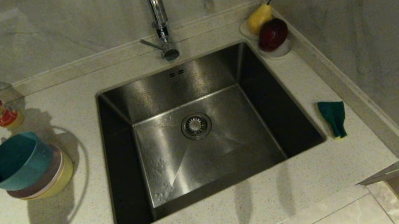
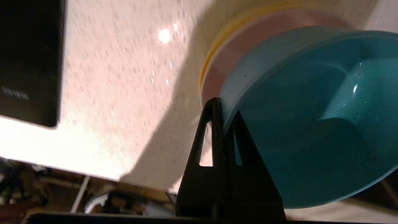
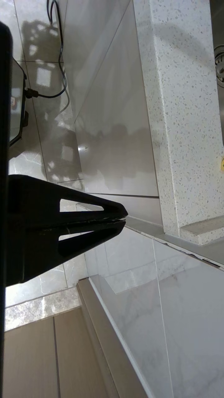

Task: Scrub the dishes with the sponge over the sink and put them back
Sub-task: Place the bowl on the bowl

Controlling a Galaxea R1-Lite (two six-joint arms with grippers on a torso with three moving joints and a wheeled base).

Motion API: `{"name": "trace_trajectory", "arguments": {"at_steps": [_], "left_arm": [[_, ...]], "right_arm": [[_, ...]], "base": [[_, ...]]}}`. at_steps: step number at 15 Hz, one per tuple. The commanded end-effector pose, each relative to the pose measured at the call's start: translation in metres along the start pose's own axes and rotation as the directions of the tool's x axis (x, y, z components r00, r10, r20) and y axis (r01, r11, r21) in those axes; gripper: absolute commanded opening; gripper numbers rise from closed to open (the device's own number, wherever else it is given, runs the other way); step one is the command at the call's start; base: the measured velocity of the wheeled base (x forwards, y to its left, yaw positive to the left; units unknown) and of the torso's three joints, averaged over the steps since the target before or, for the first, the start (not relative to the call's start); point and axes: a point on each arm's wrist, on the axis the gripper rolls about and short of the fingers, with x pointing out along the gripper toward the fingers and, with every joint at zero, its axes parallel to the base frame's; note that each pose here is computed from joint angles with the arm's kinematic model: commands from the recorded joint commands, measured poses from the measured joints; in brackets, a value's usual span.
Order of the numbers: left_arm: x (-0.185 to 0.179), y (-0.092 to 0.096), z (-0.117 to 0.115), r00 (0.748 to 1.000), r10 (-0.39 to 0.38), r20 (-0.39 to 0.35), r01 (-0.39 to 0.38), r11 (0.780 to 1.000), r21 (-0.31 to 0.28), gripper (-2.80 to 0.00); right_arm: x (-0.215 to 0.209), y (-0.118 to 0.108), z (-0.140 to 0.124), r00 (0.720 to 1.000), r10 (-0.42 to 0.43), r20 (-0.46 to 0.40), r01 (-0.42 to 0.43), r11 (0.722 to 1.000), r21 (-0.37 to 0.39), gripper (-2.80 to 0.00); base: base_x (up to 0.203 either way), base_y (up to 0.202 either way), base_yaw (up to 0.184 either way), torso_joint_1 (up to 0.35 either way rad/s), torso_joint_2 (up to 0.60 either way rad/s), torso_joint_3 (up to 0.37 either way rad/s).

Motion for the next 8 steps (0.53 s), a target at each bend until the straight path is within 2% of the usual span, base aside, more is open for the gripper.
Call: {"name": "trace_trajectory", "arguments": {"at_steps": [1,8], "left_arm": [[0.0044,-0.0011,-0.0009,1.000,0.002,-0.005,-0.002,1.000,0.004,-2.80],[0.0069,0.0003,-0.0044,1.000,0.007,-0.017,-0.007,1.000,0.003,-2.80]], "right_arm": [[0.0001,0.0000,0.0000,1.000,0.000,-0.001,0.000,1.000,0.000,-2.80],[0.0001,0.0000,0.0000,1.000,0.000,-0.001,0.000,1.000,0.000,-2.80]], "base": [[0.000,0.000,0.000,0.000,0.00,0.000],[0.000,0.000,0.000,0.000,0.00,0.000]]}}
